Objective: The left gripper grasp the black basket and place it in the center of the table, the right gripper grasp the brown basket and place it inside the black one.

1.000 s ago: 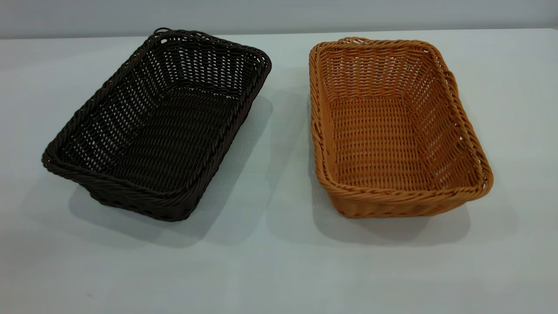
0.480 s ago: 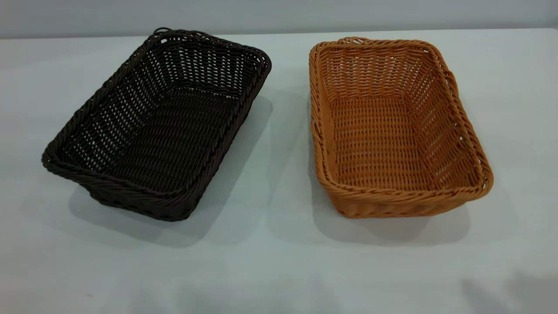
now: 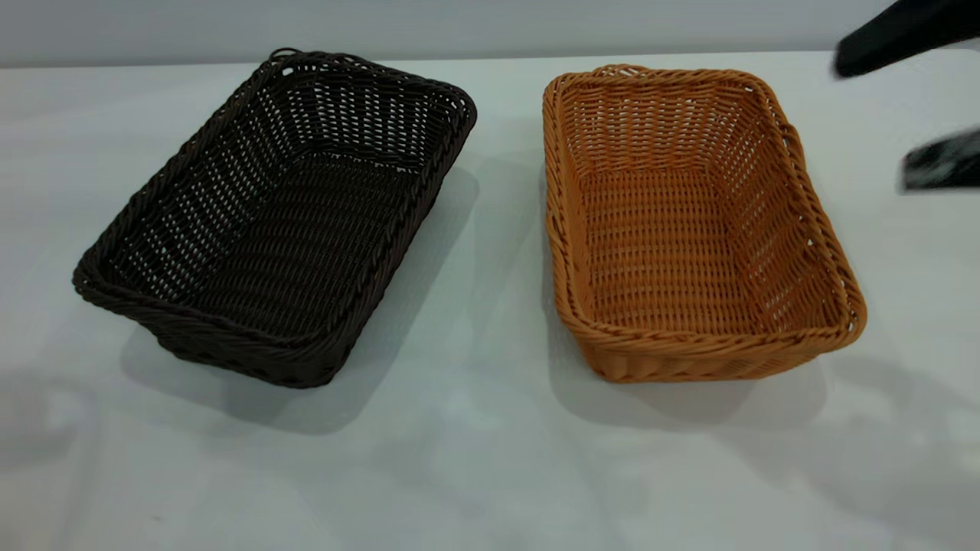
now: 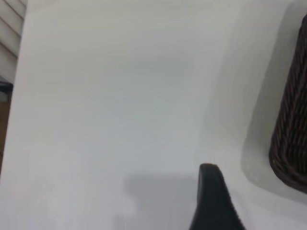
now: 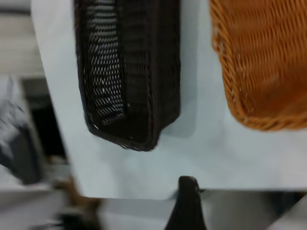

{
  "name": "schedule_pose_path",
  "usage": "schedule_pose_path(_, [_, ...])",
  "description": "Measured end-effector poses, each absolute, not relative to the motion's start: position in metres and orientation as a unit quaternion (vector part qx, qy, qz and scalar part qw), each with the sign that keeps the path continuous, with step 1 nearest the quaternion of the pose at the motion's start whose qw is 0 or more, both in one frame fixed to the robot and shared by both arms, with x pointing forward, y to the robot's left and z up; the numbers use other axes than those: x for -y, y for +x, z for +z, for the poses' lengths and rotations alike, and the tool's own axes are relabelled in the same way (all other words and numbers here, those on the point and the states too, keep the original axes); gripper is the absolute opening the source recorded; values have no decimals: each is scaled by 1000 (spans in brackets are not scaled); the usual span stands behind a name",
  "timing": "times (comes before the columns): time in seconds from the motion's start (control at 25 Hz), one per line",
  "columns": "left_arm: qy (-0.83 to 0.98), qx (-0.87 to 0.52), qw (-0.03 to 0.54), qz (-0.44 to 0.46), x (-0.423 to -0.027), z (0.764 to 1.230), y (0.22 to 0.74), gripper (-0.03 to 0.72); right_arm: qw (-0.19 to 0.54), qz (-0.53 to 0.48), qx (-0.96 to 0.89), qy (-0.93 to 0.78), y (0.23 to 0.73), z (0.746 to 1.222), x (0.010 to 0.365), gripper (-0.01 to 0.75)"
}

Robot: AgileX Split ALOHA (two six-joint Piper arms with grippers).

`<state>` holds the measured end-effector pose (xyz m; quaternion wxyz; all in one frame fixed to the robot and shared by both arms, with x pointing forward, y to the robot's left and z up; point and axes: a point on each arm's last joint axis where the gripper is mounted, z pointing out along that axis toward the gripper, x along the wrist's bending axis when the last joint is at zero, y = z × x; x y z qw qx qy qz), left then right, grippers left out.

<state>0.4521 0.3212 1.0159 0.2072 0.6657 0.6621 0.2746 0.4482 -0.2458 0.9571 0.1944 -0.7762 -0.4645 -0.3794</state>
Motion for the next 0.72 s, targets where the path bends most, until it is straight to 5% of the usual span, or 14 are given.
schedule_pose_path(0.36, [660,-660,227,277,-320,1000,492,419,357,-238,251,-868,465,883,218,533])
schedule_pose_path(0.72, [682,-656,217,238,-304,972,506,419,341,-147,205,-905,467,824,191,533])
